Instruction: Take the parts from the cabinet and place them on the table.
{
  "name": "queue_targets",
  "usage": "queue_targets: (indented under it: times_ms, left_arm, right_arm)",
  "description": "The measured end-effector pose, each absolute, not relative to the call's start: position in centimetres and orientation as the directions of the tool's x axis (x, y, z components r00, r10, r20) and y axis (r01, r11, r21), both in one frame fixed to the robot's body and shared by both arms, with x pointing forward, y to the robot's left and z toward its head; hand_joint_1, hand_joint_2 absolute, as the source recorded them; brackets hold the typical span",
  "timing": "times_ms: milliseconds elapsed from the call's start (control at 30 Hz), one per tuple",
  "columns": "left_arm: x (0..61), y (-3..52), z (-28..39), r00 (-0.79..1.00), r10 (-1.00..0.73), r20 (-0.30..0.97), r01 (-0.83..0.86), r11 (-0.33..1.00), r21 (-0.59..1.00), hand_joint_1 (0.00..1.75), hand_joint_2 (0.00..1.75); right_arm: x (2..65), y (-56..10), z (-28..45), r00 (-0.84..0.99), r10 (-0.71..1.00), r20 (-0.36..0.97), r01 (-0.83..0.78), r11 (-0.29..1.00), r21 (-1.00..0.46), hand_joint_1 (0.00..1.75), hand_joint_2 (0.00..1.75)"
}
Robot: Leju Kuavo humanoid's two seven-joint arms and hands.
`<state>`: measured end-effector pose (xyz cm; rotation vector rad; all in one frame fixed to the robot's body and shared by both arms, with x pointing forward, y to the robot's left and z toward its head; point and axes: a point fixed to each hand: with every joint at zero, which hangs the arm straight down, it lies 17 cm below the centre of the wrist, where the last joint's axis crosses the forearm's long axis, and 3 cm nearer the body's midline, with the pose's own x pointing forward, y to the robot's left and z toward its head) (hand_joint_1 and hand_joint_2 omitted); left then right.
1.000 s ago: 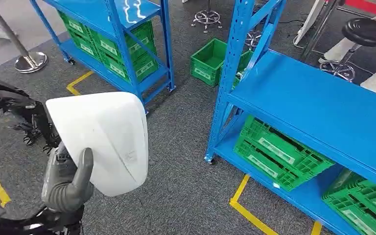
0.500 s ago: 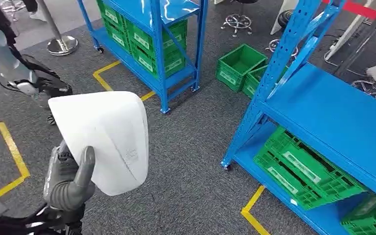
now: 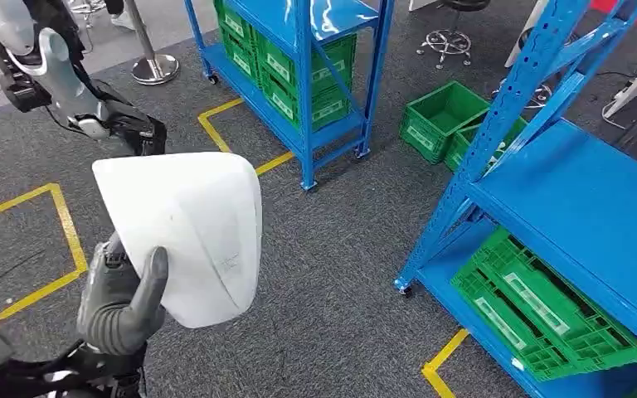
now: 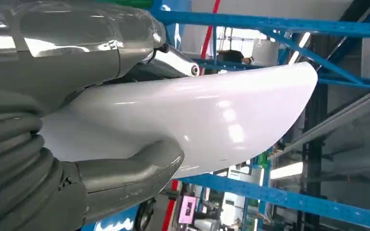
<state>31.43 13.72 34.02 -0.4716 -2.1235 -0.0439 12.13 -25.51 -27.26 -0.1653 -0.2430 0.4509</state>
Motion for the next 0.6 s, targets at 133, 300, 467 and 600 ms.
queue_targets:
  times_ms: [133,300,467,600]
  left_arm:
    - [31.4,13.7,34.2,-0.5,0.317,0.806,0.349,0.925,-0.148,1.75,1.75]
    - [31.4,13.7,34.3,-0.504,0.325,0.8,0.355,0.922,-0.151,1.75,1.75]
    - [31.6,13.4,34.2,-0.498,0.334,0.8,0.362,0.919,-0.159,1.75,1.75]
    - [31.7,13.2,34.1,-0.491,0.343,0.8,0.363,0.916,-0.17,1.75,1.75]
  right_arm:
    - [11.9,-25.5,-27.3,0.873,0.451,0.184,-0.414,0.886,-0.208,0.0,1.75]
    - [10.8,-25.3,-27.5,0.877,0.449,0.172,-0.415,0.888,-0.2,0.0,1.75]
    - [10.0,-25.3,-27.6,0.883,0.444,0.153,-0.414,0.89,-0.192,0.0,1.75]
    - [10.3,-25.4,-27.6,0.882,0.444,0.156,-0.413,0.89,-0.194,0.0,1.75]
